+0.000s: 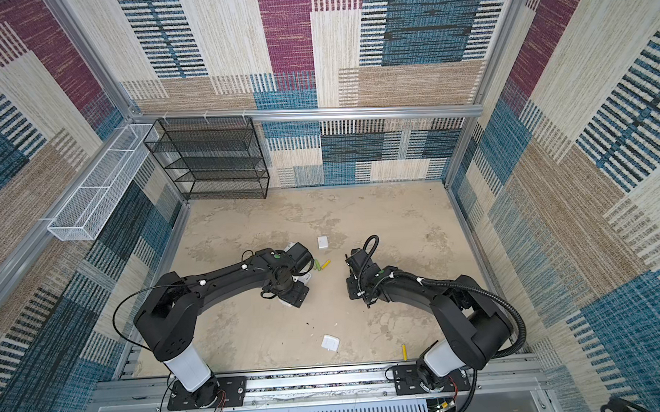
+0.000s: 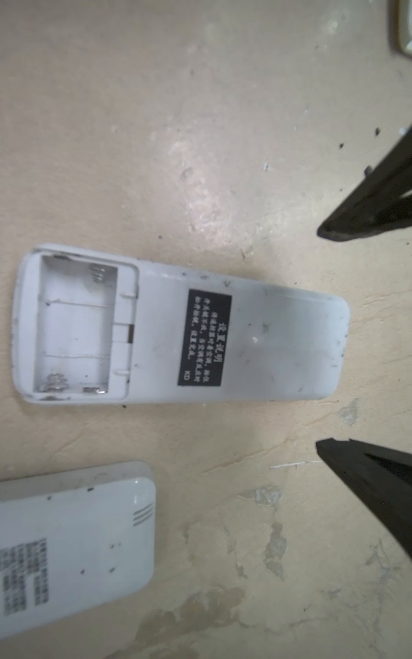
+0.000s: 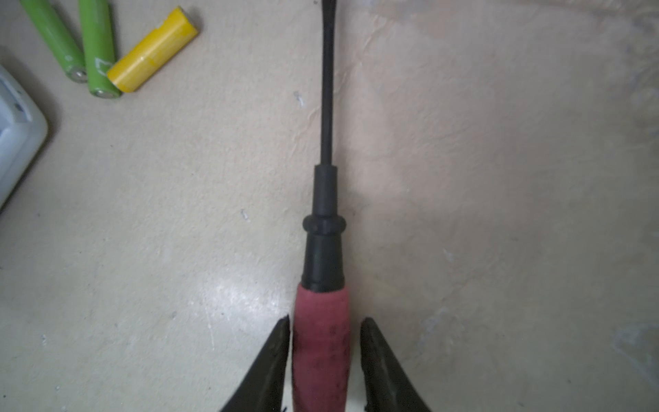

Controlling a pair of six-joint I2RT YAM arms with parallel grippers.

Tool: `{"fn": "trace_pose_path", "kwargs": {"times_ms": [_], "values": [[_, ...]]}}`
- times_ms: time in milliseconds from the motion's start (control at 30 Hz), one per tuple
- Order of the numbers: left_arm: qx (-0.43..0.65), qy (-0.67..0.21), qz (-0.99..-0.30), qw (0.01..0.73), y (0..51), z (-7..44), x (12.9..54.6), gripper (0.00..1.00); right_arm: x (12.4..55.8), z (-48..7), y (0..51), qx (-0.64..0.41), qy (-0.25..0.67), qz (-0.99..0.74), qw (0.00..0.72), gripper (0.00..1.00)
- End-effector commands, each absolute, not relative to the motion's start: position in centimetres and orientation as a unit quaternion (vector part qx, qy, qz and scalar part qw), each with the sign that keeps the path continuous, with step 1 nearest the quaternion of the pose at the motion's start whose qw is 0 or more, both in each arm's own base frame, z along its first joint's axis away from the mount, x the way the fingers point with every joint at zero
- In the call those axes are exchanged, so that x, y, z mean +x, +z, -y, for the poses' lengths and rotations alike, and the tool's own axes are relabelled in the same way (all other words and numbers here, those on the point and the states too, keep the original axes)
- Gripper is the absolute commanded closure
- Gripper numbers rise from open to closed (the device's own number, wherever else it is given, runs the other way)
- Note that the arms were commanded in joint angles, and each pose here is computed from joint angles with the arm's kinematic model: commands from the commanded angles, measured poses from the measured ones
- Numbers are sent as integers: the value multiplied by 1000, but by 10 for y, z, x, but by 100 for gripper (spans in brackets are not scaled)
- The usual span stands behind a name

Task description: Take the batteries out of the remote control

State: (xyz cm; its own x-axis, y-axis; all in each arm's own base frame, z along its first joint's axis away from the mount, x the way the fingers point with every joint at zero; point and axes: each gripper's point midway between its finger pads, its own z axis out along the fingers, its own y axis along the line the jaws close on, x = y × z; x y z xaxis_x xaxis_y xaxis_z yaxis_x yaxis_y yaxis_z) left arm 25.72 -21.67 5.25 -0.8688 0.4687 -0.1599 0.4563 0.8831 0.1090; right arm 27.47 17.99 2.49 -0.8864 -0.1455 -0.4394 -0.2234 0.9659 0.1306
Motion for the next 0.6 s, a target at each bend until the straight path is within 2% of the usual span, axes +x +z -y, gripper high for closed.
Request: {"fn": "trace_pose_path", "kwargs": {"times_ms": [0,167,233,300,567], "values": [[231,44,-967,101,62,213,260,10,282,-186,30,-106,96,-962,231,58],[221,43,-964,143,85,210,270,5,298,-192,59,-117,109,-950,270,43],[210,41,-963,166,96,207,277,4,307,-191,72,-120,111,-944,286,27],[191,49,-960,200,112,199,286,2,317,-188,85,-119,111,-938,305,1],[33,133,-934,331,172,109,322,2,361,-134,125,-84,73,-908,403,0]]}}
